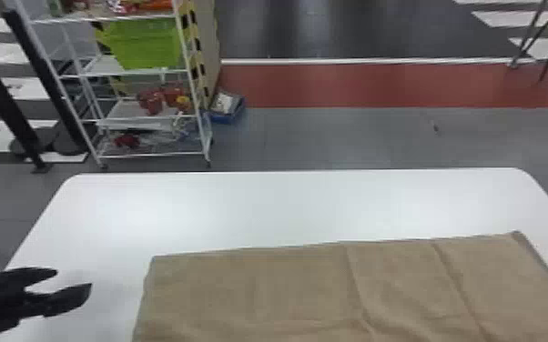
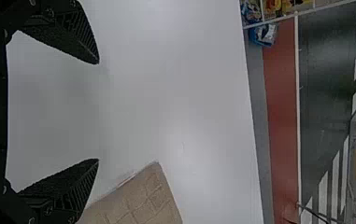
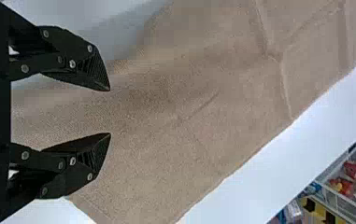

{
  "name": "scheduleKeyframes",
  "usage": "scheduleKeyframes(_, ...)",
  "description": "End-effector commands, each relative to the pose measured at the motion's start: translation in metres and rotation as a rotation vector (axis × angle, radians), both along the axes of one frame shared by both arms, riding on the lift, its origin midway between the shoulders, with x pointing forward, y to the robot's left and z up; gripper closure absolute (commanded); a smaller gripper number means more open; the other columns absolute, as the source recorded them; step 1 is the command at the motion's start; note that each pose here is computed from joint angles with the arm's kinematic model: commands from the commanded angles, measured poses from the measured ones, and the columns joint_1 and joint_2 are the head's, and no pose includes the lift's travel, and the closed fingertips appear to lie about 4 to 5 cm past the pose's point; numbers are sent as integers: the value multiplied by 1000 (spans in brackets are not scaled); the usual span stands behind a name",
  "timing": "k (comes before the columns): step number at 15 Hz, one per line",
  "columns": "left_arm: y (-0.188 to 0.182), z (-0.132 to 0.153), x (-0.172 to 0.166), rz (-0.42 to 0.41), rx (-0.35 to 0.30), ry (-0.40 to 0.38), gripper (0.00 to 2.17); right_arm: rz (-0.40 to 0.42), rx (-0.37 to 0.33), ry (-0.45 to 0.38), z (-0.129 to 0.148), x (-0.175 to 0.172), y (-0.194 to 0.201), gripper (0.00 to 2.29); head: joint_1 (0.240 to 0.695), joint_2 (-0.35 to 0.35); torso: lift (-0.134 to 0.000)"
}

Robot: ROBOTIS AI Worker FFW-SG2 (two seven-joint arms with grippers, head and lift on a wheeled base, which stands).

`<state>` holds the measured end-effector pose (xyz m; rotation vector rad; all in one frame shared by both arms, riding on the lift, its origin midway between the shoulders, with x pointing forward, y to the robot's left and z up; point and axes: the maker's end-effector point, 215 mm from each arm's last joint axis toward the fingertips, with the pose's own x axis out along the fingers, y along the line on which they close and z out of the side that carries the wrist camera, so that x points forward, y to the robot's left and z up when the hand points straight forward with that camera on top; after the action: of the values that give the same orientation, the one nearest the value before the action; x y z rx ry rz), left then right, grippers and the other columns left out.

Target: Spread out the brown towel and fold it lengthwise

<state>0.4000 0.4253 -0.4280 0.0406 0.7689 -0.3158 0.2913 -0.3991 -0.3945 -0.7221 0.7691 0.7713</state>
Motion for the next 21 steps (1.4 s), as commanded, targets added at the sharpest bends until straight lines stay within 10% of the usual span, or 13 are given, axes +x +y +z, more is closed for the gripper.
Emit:
scheduleKeyframes(1, 1, -2, -1, -1, 3, 5, 151, -10, 30, 5, -2, 4, 7, 90, 695, 43, -122)
scheduleKeyframes(21, 8, -6, -3, -38, 17, -13, 151, 64, -50, 126, -64, 2, 33, 147, 695, 117, -122)
